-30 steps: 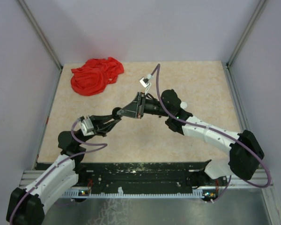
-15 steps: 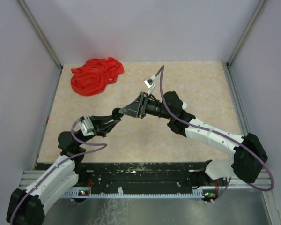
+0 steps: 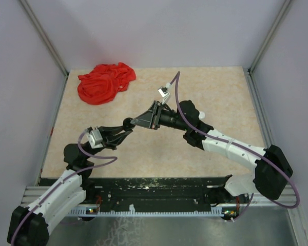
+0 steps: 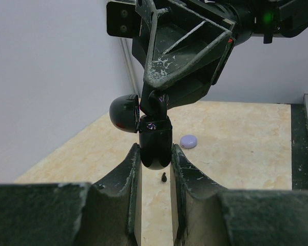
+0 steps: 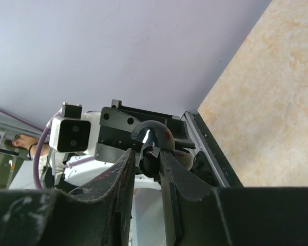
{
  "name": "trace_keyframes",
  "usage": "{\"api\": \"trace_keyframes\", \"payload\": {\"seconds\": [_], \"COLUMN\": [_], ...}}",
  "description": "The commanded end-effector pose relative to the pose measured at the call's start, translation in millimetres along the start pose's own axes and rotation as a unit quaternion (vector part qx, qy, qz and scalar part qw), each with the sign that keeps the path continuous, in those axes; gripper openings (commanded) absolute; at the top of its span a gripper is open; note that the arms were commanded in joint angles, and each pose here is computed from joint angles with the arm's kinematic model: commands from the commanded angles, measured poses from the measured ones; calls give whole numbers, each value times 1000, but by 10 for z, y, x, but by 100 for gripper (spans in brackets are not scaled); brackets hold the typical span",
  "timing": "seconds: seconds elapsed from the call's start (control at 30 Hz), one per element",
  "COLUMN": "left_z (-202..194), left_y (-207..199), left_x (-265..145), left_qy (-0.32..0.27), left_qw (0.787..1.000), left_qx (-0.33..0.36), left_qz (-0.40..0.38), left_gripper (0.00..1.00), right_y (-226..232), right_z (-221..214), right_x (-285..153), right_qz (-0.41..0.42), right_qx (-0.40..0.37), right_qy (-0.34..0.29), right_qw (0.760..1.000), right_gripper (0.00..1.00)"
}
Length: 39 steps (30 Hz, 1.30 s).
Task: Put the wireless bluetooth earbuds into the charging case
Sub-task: Place the earbud in the charging case, then adjust the earbud at the center of the board.
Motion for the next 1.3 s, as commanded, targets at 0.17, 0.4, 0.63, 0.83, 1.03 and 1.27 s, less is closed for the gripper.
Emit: {"api": "trace_keyframes", "payload": {"seconds": [0.17,0.4,0.63,0.83,1.03,1.27], "left_z": [199,177,174,164,96,81], "left_y": [54,59,73,120,217,251], "left_x": [40,52,53,50,60,58], "left_qy": [-29,-22,-22,-18,7,16], "left_qw": [999,1000,1000,1000,999,999], "left_qx": [29,22,18,16,10,9], "left_qz": [2,1,6,20,42,50], "left_gripper": [1,1,1,1,1,1], "right_y": [-77,16,116,-414,-1260,-2146], "right_z": [16,370,664,905,933,911], "right_x": [16,-169,-367,-614,-873,-1067], "right_qz": [-24,-49,-85,-228,-392,-491], "right_qx": [-12,-81,-162,-223,-261,-273], "right_qy": [-1,-43,-64,-69,-17,61], "right_qw": [1000,995,981,945,882,825], "right_gripper": [35,45,53,55,55,55]}}
Point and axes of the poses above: each gripper's point midway between its finger pads, its own x axis out along the fingers, its own y axis along the line the jaws close on, z = x × y, the point moved 1 cm from there along -x, back along the fingers, and after that the axes turned 10 degrees about x, right-handed, at the moved point
